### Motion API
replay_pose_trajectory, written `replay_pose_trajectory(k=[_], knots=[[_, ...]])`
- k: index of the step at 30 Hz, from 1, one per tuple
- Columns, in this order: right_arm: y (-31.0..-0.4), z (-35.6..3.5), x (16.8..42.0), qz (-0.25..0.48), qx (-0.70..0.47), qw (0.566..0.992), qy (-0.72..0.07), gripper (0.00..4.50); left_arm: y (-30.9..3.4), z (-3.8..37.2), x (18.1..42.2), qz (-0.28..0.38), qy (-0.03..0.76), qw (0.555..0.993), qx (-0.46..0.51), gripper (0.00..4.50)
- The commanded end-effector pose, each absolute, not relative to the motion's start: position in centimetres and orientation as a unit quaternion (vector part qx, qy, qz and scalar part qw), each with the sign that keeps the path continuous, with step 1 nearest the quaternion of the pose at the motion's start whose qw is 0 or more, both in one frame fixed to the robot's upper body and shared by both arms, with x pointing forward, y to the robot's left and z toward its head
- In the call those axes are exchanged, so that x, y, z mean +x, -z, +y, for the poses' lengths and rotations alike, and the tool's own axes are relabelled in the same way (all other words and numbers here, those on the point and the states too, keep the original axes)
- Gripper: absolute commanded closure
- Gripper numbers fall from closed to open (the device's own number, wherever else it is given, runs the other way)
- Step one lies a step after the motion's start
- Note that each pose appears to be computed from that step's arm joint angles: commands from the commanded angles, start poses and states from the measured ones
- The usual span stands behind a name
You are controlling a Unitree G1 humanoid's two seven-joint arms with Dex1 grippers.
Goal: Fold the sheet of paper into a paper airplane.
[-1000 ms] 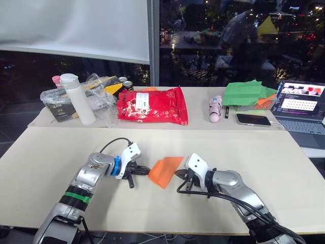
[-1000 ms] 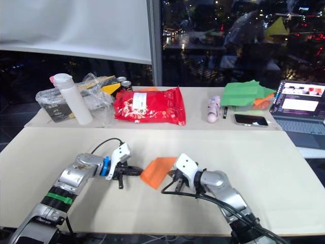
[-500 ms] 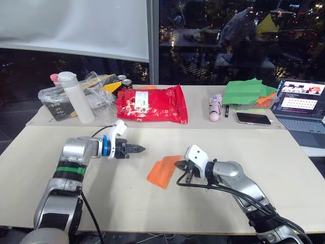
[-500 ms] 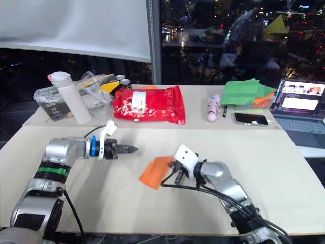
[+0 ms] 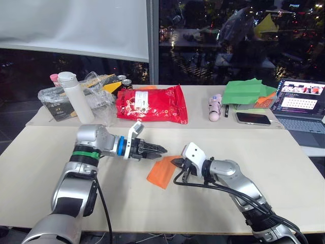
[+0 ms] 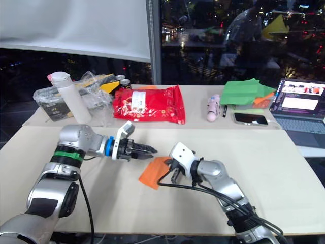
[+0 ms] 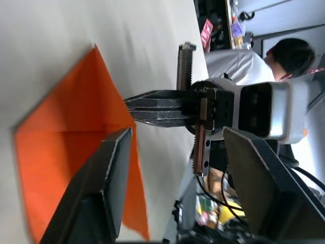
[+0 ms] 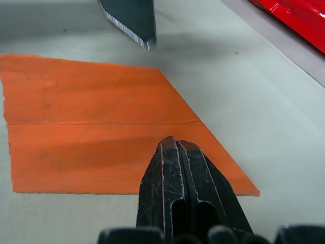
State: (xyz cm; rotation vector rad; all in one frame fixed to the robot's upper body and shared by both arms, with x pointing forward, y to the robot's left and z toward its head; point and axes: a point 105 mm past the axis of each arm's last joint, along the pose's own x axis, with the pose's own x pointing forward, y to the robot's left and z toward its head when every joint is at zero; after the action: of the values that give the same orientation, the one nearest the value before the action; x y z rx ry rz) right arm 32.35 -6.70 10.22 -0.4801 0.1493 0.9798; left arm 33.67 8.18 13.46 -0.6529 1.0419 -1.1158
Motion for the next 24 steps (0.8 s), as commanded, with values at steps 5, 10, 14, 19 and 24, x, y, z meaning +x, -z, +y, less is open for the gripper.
replay_pose_trajectory(k=[5,10,14,19,24], knots=[[-11.1,-6.9,32.4,0.055,-0.227,0.861,-0.451,4.5,-12.5,6.7,34.1,0.486,0.498,0.678,-0.237,2.2],[-11.2,-7.6,32.3,0.057,-0.227,0.868,-0.438,4.5,-12.9,6.4,34.4,0.487,0.501,0.676,-0.234,3.81],[-11.6,-8.5,32.4,0.057,-0.23,0.874,-0.425,4.5,-13.3,7.0,34.1,0.483,0.505,0.672,-0.246,4.49],[-12.9,-10.2,32.7,0.052,-0.242,0.88,-0.405,4.5,-13.1,8.1,33.7,0.494,0.47,0.674,-0.285,4.49],[-15.1,-11.0,33.4,0.034,-0.25,0.883,-0.395,4.5,-13.4,9.9,35.1,0.449,0.405,0.709,-0.362,4.49]])
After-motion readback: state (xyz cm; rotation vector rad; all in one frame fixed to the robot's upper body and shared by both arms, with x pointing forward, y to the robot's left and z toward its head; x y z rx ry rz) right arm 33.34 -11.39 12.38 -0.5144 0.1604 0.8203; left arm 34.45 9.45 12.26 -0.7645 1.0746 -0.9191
